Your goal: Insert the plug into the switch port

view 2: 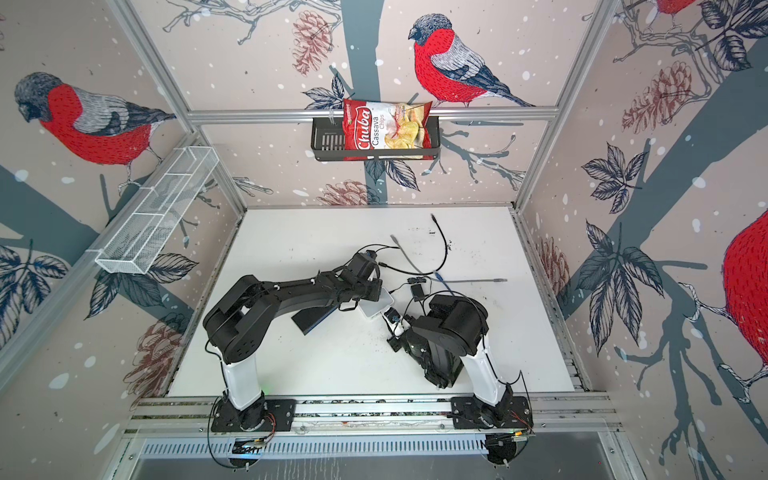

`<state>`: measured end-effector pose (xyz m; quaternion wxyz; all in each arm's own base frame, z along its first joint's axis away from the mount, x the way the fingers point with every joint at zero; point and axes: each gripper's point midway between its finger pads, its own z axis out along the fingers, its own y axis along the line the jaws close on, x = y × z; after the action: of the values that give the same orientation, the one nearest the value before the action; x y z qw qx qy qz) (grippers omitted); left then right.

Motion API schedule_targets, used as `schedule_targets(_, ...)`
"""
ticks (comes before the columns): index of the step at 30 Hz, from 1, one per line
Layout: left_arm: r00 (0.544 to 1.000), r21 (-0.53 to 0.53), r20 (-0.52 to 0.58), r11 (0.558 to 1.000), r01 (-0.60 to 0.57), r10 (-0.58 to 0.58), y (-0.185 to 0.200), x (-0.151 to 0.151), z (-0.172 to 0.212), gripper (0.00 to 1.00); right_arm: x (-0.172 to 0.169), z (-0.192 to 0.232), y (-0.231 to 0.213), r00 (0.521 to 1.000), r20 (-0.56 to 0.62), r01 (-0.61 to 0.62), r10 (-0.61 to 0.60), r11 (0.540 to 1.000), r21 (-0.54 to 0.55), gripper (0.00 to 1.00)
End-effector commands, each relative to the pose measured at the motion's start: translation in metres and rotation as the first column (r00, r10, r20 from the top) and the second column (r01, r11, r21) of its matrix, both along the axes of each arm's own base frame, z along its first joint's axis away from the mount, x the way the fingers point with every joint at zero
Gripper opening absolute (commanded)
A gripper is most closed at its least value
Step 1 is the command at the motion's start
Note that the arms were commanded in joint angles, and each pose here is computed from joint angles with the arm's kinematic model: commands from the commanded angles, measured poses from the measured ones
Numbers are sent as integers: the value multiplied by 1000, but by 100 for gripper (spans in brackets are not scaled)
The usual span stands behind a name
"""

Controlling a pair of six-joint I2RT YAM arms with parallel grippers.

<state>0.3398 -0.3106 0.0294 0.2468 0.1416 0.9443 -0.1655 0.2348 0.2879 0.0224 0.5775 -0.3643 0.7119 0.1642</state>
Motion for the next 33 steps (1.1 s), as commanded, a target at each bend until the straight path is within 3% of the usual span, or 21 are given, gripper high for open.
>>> schedule_targets(1,950,203,-311,976,77,-10,49,-70,-51,4,4,-20,-13,999,-1,48,-48,993,-110,0)
schedule_targets(12,912,193,-410,978,72,14,48,-109,-75,0,17,-21,-9,995,7,98,-98,988,-119,0)
schedule_targets(22,888,201,-460,976,81,21,57,-130,-78,0,25,-25,-17,985,13,170,-170,975,-140,0)
schedule_targets(33,871,173,-490,979,110,-11,49,-143,-82,0,29,-26,-11,986,14,167,-167,976,-141,0)
